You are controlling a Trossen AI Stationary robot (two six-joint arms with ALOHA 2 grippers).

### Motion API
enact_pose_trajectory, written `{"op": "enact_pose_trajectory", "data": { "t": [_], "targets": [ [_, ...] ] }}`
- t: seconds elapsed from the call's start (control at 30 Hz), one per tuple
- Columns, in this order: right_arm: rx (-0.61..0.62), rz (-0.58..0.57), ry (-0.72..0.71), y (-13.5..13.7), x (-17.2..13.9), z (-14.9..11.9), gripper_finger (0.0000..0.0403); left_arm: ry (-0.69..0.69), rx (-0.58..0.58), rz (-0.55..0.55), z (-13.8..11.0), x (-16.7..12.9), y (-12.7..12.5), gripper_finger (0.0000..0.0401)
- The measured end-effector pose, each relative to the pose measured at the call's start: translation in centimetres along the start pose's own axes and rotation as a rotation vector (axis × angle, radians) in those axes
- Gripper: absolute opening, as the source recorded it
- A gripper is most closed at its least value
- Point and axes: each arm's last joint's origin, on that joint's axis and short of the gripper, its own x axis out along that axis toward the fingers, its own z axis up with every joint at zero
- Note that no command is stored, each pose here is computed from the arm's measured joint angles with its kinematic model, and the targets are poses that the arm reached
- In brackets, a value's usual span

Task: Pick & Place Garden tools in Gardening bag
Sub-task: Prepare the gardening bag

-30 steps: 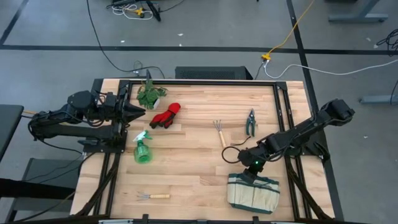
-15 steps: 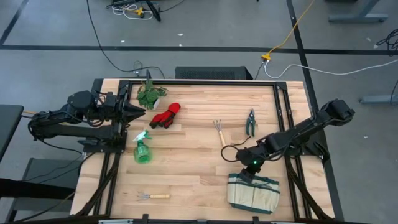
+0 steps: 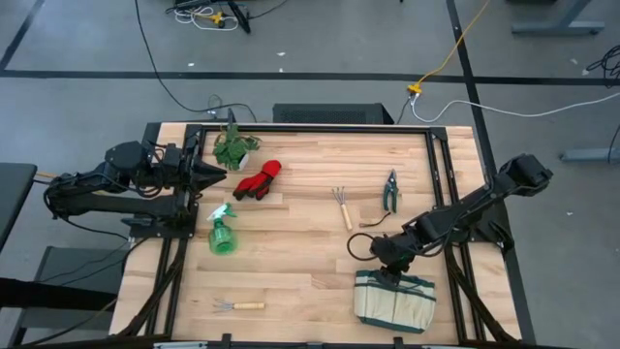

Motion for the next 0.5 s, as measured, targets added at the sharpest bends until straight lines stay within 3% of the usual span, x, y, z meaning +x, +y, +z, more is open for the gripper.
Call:
{"op": "enact_pose_trajectory", "data": {
  "t": [0.5],
  "targets": [
    [-0.005, -0.022, -0.027, 0.29, 0.29, -0.74, 0.013, 0.001, 0.0, 0.0, -0.01, 0.01, 0.0, 0.0058]
  ]
}}
